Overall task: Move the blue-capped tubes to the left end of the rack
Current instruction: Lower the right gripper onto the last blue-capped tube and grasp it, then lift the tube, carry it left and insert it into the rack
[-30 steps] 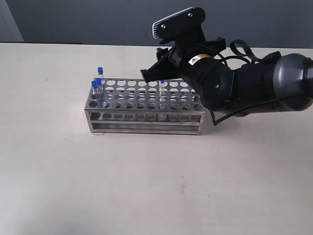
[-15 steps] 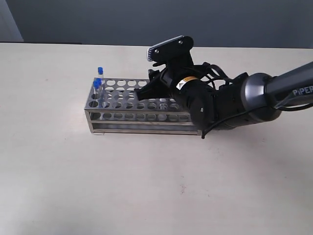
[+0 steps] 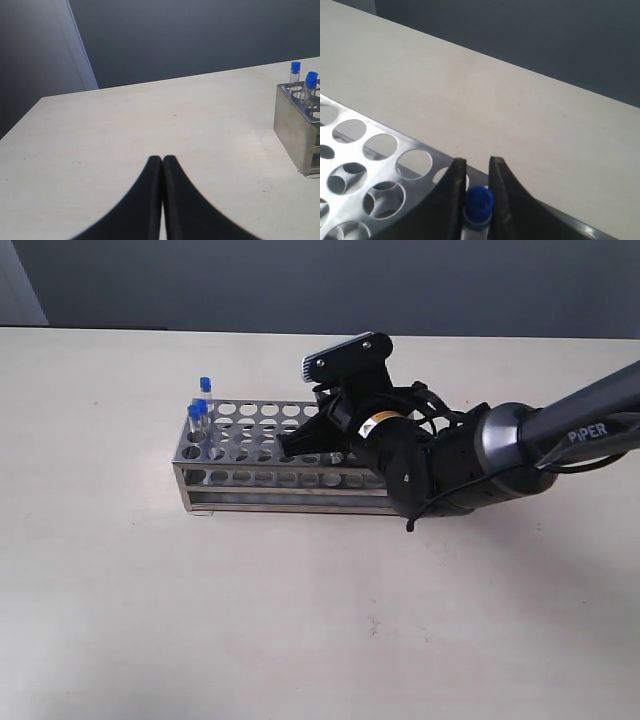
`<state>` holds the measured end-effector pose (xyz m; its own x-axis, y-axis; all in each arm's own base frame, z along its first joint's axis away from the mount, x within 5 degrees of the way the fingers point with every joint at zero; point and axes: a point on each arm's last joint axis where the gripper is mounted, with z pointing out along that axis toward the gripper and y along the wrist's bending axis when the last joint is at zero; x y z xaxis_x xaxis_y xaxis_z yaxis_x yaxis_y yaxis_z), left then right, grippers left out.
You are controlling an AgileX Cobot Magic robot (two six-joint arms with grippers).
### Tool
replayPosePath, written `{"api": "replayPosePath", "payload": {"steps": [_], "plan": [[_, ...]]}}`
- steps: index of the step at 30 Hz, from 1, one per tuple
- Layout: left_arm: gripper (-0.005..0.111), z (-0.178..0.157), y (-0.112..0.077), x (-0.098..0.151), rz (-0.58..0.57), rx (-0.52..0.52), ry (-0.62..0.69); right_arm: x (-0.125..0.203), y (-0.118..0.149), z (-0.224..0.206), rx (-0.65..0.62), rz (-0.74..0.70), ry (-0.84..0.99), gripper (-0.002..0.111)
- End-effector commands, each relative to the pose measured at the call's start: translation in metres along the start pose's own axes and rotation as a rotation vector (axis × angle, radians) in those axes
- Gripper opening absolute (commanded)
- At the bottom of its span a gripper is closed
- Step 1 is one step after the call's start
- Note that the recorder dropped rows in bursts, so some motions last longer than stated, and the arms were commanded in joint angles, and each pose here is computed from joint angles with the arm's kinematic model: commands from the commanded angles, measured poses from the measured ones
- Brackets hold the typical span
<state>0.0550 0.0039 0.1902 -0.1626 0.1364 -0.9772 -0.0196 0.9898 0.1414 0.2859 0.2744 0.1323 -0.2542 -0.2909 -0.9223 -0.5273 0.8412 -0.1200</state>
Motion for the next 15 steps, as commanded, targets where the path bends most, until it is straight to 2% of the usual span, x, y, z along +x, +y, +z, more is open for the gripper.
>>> {"api": "replayPosePath", "payload": {"steps": [1,4,15], "plan": [[0.0,0.0,0.0,-0.002,-0.004,0.008,-0.012,-0.003,-0.003,0.0,0.014,-0.002,-0.019,-0.001],[0.0,0.0,0.0,-0.002,-0.004,0.008,-0.012,-0.012,-0.004,-0.005,0.011,-0.012,-0.042,-0.001],[0.0,0.0,0.0,-0.002,-0.004,0.008,-0.012,-0.086,-0.011,-0.048,-0.037,-0.05,-0.27,-0.001]]}}
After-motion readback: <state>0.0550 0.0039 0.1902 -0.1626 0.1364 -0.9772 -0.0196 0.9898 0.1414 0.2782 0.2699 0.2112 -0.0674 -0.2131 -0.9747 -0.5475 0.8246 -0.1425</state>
